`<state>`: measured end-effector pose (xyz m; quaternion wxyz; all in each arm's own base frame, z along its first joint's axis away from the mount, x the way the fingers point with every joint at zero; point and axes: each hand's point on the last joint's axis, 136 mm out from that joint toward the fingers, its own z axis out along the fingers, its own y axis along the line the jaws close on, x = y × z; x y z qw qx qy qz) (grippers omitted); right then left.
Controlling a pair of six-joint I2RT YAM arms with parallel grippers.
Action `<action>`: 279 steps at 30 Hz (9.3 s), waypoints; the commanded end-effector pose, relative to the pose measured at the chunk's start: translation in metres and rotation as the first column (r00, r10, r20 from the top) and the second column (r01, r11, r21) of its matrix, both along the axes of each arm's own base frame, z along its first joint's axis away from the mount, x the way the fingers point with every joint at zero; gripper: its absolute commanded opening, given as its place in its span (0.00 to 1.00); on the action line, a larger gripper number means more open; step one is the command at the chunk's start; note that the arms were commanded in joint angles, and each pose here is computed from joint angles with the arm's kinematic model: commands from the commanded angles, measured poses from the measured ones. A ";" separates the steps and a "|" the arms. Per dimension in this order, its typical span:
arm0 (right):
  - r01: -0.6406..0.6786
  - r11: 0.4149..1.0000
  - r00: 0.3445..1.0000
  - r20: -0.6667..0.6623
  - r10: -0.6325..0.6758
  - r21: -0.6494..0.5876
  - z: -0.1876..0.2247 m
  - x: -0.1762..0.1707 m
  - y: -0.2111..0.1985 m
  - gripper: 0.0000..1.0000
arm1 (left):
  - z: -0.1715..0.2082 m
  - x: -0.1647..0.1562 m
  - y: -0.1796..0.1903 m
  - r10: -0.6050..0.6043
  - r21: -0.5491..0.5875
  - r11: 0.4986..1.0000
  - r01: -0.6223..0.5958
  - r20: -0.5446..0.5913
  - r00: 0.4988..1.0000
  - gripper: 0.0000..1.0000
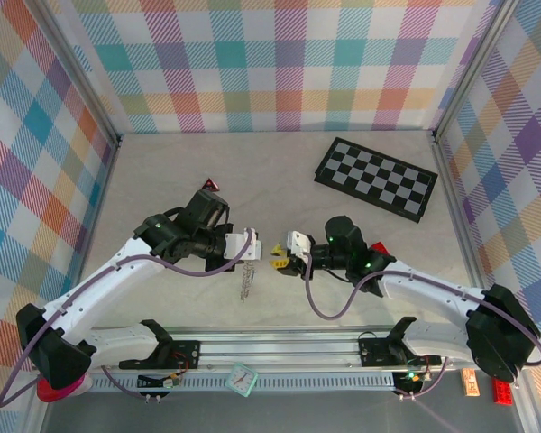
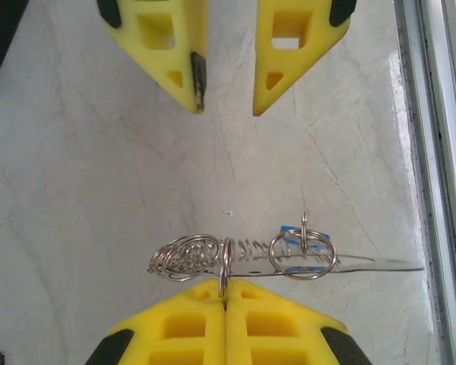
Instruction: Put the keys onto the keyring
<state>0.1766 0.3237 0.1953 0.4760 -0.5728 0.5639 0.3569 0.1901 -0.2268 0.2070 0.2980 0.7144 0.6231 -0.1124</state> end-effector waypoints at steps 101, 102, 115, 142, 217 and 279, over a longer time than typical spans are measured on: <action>-0.186 0.958 0.971 -0.109 0.213 0.216 0.014 -0.015 0.030 0.00 | 0.009 -0.014 -0.031 0.100 -0.744 0.643 -0.182 -0.154 0.983 0.00; -0.169 0.965 0.975 -0.109 0.194 0.201 0.012 -0.013 0.028 0.00 | 0.011 -0.014 -0.030 0.108 -0.744 0.643 -0.181 -0.146 0.983 0.00; -0.009 0.988 1.000 -0.003 0.008 -0.153 -0.002 -0.001 -0.009 0.34 | 0.009 -0.016 -0.022 0.155 -0.482 0.864 -0.145 -0.020 0.988 0.00; -0.164 0.986 0.986 -0.033 0.164 0.007 0.012 -0.024 0.033 0.18 | 0.020 -0.033 -0.030 -0.047 -0.304 0.951 0.061 0.054 0.997 0.00; -0.222 0.968 0.973 -0.041 0.228 0.119 0.022 -0.029 0.020 0.00 | -0.007 -0.019 -0.032 0.150 -0.645 0.737 -0.199 -0.131 0.980 0.28; -0.117 0.993 0.992 0.052 0.118 -0.033 0.003 -0.014 0.015 0.00 | -0.012 -0.024 -0.026 0.204 -0.718 0.681 -0.147 -0.007 0.979 0.32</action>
